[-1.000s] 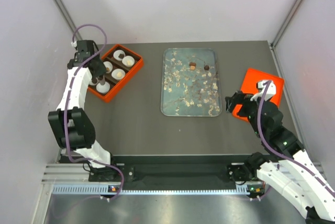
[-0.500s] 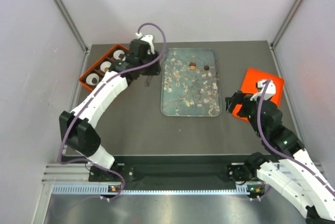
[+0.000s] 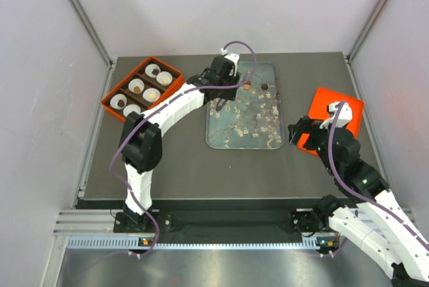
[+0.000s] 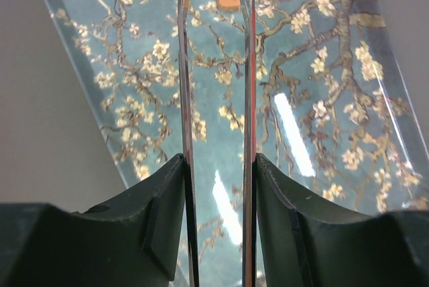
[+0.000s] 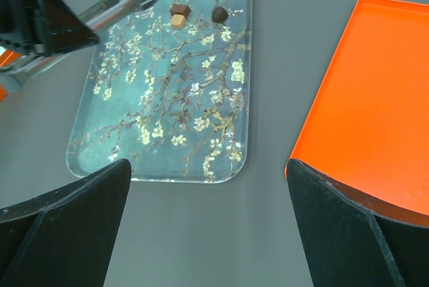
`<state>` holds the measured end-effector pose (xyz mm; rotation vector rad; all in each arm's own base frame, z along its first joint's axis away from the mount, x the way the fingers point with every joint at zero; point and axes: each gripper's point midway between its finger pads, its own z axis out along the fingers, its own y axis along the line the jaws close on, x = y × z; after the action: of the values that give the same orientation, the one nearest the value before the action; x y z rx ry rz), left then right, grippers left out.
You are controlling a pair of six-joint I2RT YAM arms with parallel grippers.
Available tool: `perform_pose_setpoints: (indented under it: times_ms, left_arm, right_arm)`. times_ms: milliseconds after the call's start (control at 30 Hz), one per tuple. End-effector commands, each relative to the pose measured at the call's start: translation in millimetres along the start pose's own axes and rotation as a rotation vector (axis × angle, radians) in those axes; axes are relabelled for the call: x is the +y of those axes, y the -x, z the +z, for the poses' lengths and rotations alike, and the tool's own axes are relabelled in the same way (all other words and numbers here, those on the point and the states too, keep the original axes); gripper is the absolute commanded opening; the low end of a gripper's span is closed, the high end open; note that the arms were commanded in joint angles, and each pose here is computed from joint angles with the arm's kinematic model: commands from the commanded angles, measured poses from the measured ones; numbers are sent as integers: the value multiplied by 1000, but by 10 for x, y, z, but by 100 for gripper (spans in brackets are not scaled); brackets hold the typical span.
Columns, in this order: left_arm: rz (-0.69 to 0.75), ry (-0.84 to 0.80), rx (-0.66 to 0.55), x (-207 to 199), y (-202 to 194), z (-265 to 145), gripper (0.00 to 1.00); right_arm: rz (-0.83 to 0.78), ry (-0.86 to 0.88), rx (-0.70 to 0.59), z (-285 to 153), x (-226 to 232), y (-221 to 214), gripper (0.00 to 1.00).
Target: Pack the chocolate
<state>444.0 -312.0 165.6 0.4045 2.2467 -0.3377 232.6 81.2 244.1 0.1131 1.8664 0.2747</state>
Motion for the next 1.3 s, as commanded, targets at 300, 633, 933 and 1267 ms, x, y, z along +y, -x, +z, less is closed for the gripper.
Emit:
perform_pose_setpoints:
  times_ms: [300, 633, 933, 1267]
  left_arm:
    - [4, -55, -51, -218, 100, 497, 50]
    - [-3, -41, -10, -249, -142, 567, 48]
    - [-17, 8, 15, -173, -239, 632, 47]
    - [-12, 9, 43, -165, -343, 695, 46]
  right_arm:
    - [-1, 0, -64, -54, 44, 274, 100]
    - [0, 0, -60, -9, 59, 251, 100]
    - [-1, -5, -65, -21, 37, 246, 100]
    - [1, -6, -65, -23, 29, 237, 99]
